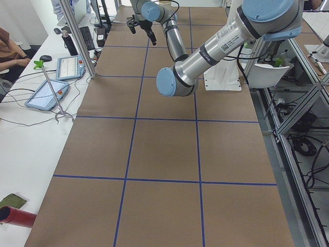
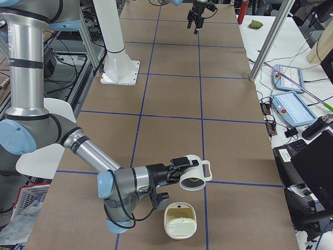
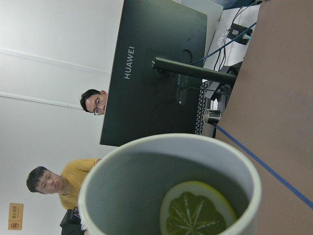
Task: Left arm hands cup to right arm to dump lemon
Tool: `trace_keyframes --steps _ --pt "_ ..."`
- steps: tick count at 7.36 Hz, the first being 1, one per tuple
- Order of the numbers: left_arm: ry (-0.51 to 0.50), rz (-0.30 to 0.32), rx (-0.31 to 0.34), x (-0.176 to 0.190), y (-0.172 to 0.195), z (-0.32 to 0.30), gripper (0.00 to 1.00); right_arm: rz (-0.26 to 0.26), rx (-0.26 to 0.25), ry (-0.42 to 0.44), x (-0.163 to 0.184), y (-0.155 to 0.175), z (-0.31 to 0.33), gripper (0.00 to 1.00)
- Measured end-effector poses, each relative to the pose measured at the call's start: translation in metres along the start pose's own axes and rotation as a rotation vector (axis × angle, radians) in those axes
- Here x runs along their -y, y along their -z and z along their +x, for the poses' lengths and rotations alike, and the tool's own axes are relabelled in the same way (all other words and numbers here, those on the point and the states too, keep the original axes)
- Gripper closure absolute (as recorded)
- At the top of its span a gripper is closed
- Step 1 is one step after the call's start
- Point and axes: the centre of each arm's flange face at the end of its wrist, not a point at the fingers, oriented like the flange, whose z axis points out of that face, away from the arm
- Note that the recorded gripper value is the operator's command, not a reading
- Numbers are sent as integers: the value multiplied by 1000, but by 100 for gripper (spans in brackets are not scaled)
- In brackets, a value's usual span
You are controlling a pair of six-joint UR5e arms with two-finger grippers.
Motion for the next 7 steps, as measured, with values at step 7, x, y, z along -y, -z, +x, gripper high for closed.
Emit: trace_keyframes --steps 7 --pt "-1 18 7 3 -2 -2 0 -90 55 -193 -13 10 -1 100"
